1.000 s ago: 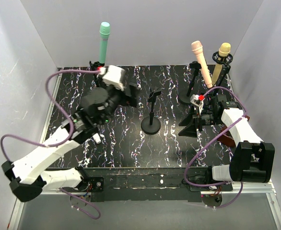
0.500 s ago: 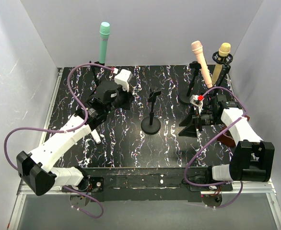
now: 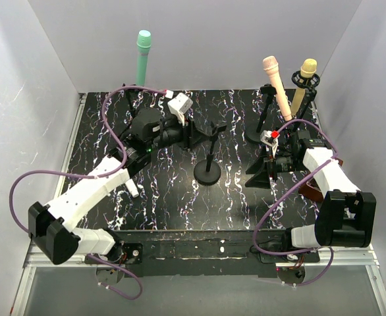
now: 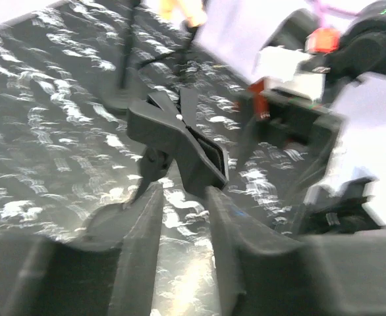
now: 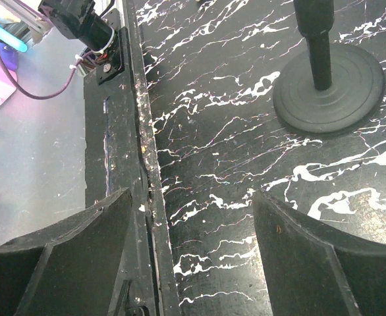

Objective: Attach the microphones to the stand

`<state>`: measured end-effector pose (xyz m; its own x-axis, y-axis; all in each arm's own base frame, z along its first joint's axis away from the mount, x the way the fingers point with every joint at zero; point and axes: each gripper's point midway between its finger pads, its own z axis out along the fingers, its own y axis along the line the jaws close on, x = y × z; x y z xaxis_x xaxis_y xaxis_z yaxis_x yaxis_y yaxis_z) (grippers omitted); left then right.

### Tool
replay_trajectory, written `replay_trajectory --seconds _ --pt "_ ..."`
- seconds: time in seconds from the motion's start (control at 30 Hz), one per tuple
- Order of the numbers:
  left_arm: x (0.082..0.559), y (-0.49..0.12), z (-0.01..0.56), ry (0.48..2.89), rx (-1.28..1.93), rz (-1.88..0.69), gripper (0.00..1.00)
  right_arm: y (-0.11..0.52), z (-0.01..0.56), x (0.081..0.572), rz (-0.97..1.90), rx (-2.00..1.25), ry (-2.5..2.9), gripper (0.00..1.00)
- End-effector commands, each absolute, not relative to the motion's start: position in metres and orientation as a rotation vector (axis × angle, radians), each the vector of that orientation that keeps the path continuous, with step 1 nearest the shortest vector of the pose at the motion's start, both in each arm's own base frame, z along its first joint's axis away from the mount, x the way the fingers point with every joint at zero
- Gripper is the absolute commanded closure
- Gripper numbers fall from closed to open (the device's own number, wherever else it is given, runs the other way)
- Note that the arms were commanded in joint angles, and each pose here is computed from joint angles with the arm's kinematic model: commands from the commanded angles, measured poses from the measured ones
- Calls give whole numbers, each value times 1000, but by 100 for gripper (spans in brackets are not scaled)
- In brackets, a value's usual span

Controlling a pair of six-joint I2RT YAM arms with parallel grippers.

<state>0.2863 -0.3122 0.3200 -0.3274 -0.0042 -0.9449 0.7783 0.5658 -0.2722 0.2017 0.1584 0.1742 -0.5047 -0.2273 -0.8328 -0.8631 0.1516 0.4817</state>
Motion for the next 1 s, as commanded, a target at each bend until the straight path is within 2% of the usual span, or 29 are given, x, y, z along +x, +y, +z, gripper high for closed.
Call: replay_trajectory --seconds 0.0,0.03,0.07,0.17,0.4,0.53,0.7,0.97 --pt "244 -356 328 1612 849 -1260 46 159 179 204 1369 -1056 1821 20" --pt "240 -359 328 1600 860 -1276 36 159 178 203 1368 -1055 1826 20" --pt "236 -361 327 1586 872 -1299 30 158 179 204 1362 -1058 1823 20" --pt "225 -360 337 1517 884 -1352 23 159 178 203 1361 -1061 1823 20" --pt "212 -352 346 1482 930 -1349 21 158 177 203 1367 -1061 1829 20" --pt "215 -330 344 1490 974 -1186 19 158 176 202 1354 -1070 1827 20" --pt "217 -295 347 1439 1048 -943 3 158 175 203 1352 -1071 1827 20" --pt "228 -275 332 1302 1253 -708 2 158 174 202 1358 -1068 1826 20"
